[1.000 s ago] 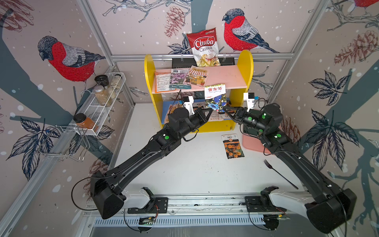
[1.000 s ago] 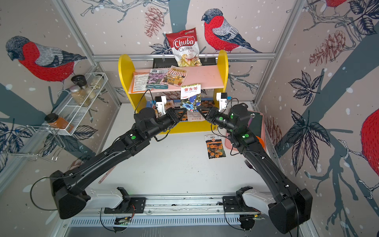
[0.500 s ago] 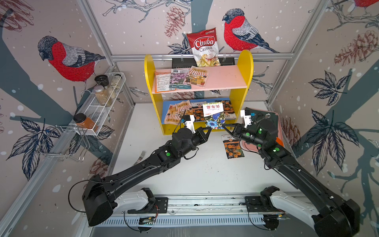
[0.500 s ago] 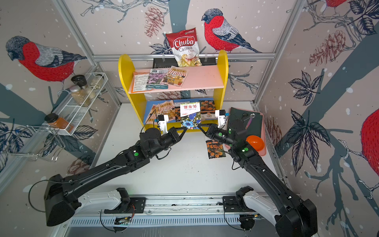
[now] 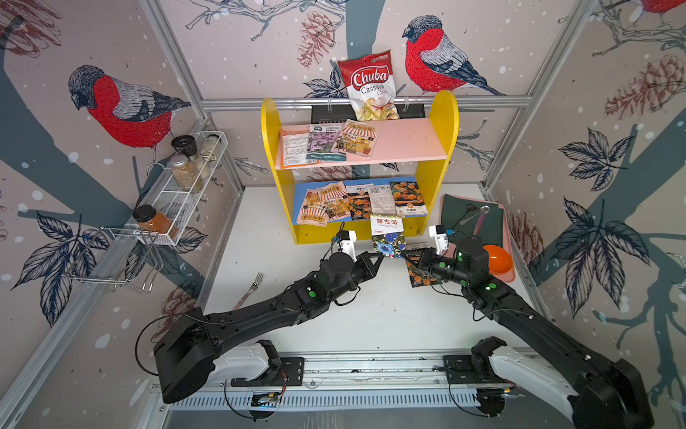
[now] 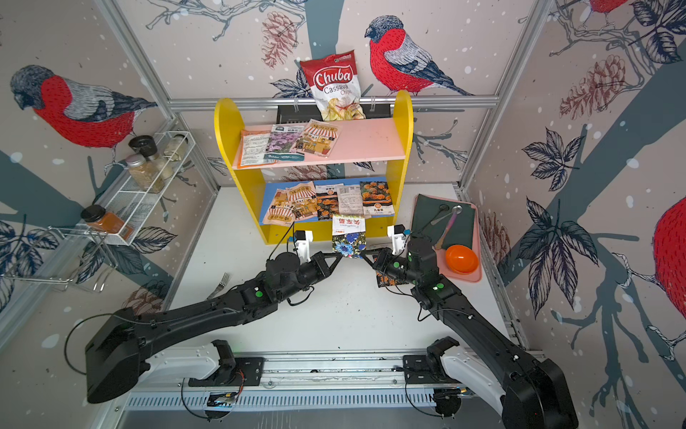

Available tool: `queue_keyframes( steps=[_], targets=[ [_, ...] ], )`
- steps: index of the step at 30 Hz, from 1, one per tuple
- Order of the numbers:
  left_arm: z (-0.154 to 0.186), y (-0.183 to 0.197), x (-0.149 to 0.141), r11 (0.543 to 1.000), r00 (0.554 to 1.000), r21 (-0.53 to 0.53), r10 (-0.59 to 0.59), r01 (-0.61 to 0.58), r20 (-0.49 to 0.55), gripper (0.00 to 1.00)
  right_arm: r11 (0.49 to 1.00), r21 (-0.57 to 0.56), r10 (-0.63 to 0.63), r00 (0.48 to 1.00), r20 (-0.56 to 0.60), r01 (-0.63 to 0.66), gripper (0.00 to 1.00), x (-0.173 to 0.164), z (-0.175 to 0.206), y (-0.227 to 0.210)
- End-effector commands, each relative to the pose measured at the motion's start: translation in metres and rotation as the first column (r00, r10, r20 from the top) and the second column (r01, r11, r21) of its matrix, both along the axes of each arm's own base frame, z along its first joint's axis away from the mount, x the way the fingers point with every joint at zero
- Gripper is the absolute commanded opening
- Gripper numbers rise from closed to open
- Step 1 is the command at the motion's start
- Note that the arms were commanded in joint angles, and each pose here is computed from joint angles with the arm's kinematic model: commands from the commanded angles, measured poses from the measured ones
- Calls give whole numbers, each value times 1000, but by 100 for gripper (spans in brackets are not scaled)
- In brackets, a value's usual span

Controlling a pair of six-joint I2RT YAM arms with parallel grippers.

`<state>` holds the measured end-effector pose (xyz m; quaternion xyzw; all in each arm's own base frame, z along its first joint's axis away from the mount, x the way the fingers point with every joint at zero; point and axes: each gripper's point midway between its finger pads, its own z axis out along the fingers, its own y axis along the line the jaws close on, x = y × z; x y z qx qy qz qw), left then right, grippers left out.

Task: Take the seed bag off the shelf
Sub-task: Place the seed packet at the center of the board.

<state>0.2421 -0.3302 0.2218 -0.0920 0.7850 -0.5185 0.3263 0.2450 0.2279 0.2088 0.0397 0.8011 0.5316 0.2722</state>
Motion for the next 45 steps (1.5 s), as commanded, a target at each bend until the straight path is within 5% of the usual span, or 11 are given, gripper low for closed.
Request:
queue_keyframes(
  steps=[1,29,45],
  targets=[
    [-2,-4,2,998,1000,-69,16,-15,13,0,998,-21,-53,998,37,54,0,8,-5,-7],
    [-123,-39,2,1000,986,-20,-14,11,-169,0,975,-211,-87,990,-111,62,0,11,-113,-30],
    [-161,-50,-5,1000,976,20,-11,15,-219,0,956,-292,-87,980,-179,31,0,10,-156,-40]
  ],
)
